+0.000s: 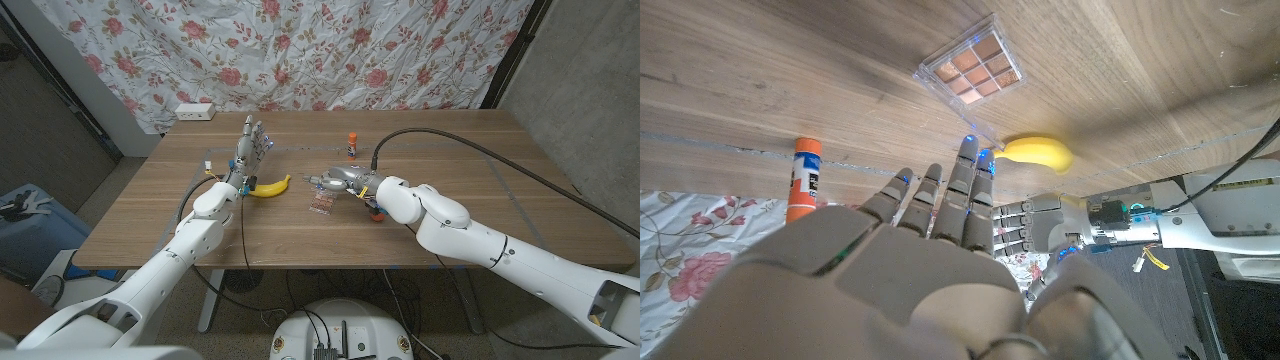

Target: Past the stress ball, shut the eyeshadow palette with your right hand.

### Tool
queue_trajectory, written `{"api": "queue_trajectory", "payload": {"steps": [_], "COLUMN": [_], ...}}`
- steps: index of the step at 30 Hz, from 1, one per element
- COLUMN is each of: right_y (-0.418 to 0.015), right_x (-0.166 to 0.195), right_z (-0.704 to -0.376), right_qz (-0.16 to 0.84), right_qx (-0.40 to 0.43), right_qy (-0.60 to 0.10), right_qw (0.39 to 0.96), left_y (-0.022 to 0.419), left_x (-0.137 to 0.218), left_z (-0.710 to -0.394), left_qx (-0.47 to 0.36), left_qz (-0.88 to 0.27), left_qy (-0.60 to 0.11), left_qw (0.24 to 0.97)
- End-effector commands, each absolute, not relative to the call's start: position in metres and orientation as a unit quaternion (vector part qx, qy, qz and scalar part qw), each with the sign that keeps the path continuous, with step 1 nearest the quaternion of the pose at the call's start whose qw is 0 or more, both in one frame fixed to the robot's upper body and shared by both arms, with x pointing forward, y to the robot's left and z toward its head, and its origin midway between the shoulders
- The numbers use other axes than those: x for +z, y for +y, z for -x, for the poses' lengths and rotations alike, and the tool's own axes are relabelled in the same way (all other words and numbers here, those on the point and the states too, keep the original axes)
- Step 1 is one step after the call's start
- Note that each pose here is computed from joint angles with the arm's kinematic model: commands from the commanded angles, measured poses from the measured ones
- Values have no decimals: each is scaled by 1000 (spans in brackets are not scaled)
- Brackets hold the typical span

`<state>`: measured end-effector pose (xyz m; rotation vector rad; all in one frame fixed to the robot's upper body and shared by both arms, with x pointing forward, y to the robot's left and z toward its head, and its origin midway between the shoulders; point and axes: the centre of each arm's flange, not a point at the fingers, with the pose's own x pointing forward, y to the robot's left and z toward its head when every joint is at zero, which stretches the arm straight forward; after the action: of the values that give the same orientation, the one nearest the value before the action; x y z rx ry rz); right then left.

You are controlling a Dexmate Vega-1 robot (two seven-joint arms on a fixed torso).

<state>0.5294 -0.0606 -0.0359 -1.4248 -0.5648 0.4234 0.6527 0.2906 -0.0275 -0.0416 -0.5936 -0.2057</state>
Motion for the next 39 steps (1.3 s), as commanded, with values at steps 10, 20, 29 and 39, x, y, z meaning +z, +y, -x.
{"api": "queue_trajectory", "payload": {"steps": [10, 20, 29, 39], "right_y": [-71, -78, -83, -86], "right_x": [-53, -63, -70, -78], "right_z": [-529, -531, -532, -534], "right_qz": [646, 645, 646, 654], "right_qx": [193, 200, 207, 214], "right_qy": [-302, -334, -346, -354], "right_qw": [674, 658, 648, 633], "left_y": [291, 291, 291, 291], "left_x": [-28, -28, -28, -28], "left_z": [-653, -653, -653, -653], "left_qx": [-102, -102, -102, -101], "left_qz": [20, 20, 20, 21], "left_qy": [-292, -292, -292, -292], "left_qw": [951, 951, 951, 951]}}
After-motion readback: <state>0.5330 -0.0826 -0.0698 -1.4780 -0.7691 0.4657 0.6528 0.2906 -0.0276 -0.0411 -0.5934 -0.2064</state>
